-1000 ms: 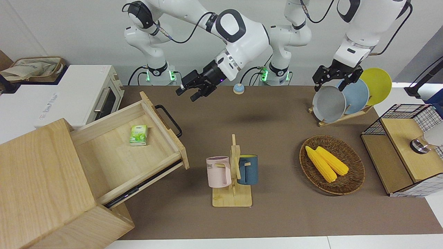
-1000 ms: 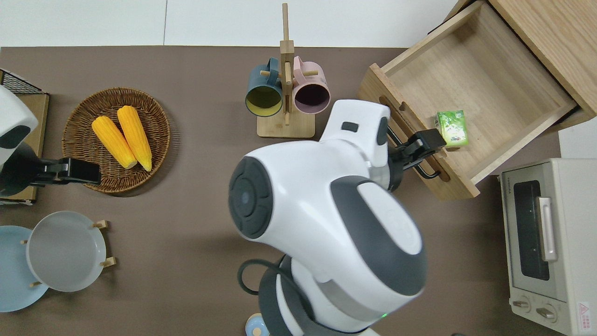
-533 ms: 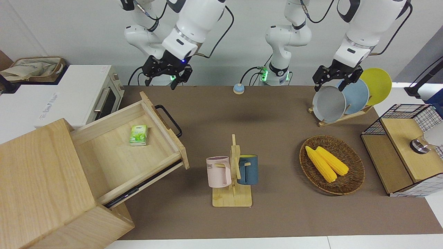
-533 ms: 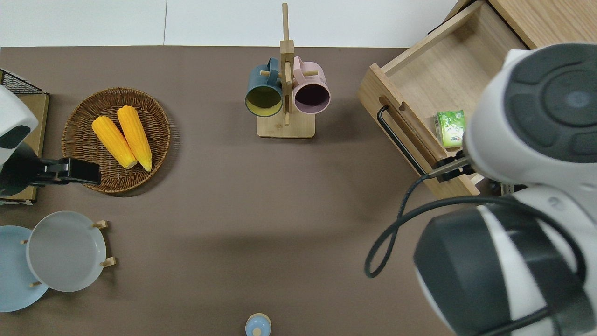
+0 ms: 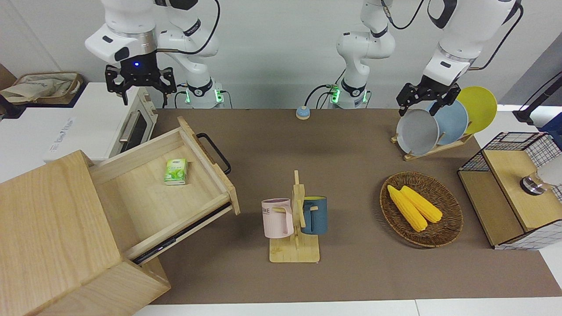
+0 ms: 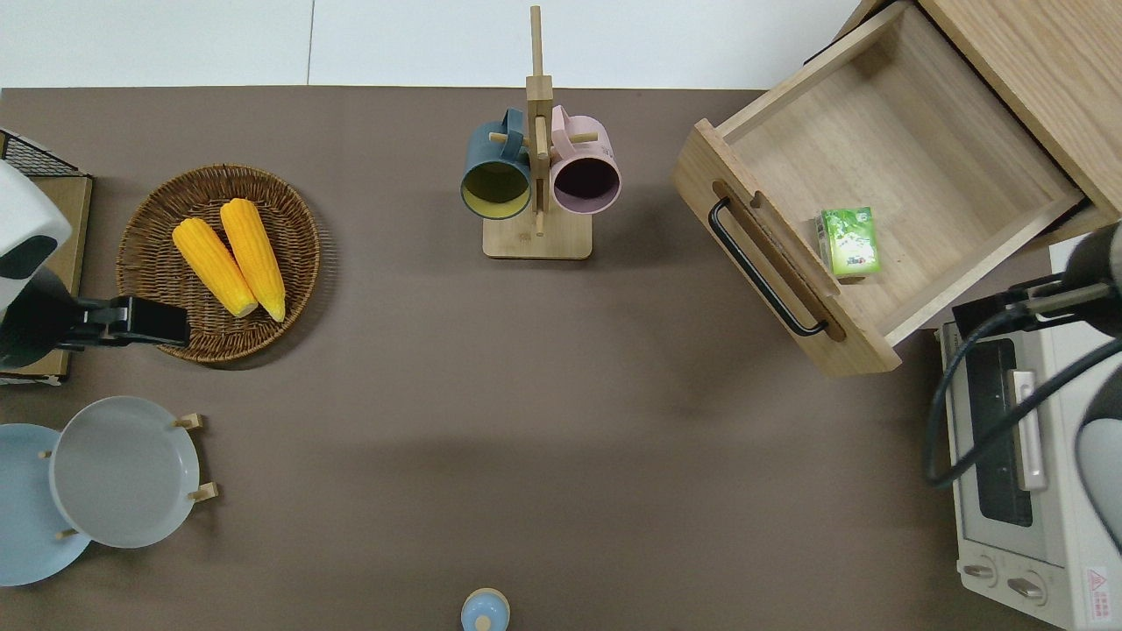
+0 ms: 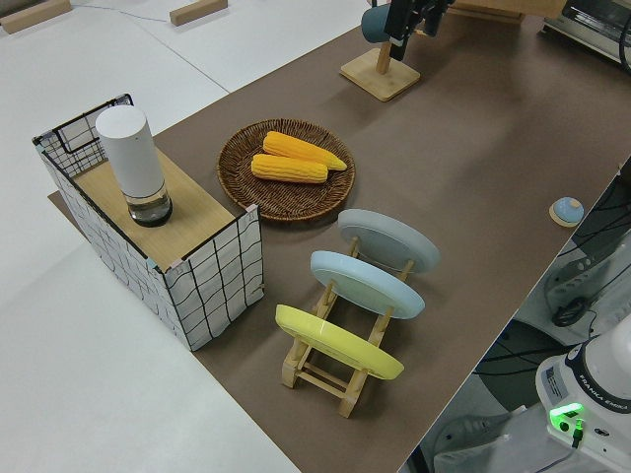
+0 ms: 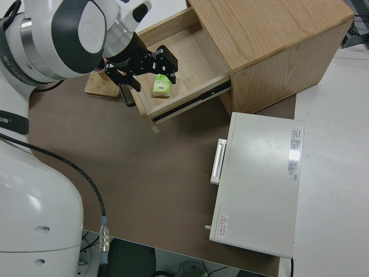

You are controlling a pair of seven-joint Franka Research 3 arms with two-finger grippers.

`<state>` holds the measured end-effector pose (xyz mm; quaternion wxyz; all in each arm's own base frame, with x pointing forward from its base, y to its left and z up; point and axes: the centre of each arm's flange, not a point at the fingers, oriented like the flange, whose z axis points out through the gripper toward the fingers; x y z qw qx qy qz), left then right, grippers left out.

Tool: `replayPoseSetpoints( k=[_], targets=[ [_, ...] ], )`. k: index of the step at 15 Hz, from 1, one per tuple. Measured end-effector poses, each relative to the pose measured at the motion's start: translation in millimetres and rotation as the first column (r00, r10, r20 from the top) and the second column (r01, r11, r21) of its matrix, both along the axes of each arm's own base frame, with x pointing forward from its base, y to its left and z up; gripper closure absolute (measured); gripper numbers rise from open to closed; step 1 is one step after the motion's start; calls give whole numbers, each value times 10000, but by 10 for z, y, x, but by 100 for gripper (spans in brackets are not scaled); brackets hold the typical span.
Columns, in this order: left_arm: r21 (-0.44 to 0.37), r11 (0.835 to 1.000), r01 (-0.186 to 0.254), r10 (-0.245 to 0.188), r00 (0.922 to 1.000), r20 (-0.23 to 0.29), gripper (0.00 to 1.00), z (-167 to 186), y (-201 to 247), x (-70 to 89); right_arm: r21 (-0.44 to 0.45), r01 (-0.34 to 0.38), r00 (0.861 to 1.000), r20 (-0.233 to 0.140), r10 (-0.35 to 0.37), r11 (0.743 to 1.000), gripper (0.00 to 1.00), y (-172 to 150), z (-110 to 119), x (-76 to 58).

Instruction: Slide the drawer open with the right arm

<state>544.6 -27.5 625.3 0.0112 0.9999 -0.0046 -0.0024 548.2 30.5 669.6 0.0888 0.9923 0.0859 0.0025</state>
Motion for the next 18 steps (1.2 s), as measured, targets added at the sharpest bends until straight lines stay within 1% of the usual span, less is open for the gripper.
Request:
replayPoseSetpoints(
  k=[2, 4, 7, 10, 13, 15, 18],
  targets=[
    [0, 10000, 0, 0, 10000, 0, 0, 0, 0, 0, 765, 503, 9987, -23, -503, 9958, 1, -263, 9, -26],
    [0, 10000, 0, 0, 10000, 0, 0, 0, 0, 0, 1375, 953, 9954, -66, -953, 9859, 1, -484, 4, -38],
    [0, 10000, 0, 0, 10000, 0, 1, 0, 0, 0, 1853, 1268, 9917, -31, -1285, 9745, 1, -643, -7, -33],
    [0, 10000, 0, 0, 10000, 0, 1, 0, 0, 0, 1977, 1310, 9911, -28, -1330, 9715, 1, -662, -15, -30],
    [0, 10000, 0, 0, 10000, 0, 0, 0, 0, 0, 1996, 1430, 9890, 84, -1476, 9694, 1, -538, -43, 3],
    [0, 10000, 0, 0, 10000, 0, 0, 0, 0, 0, 2008, 1560, 9869, 81, -1609, 9671, 1, -463, -81, 24],
    [0, 10000, 0, 0, 10000, 0, 0, 0, 0, 0, 2008, 1620, 9861, 34, -1661, 9661, 1, -441, -116, 39]
  ],
)
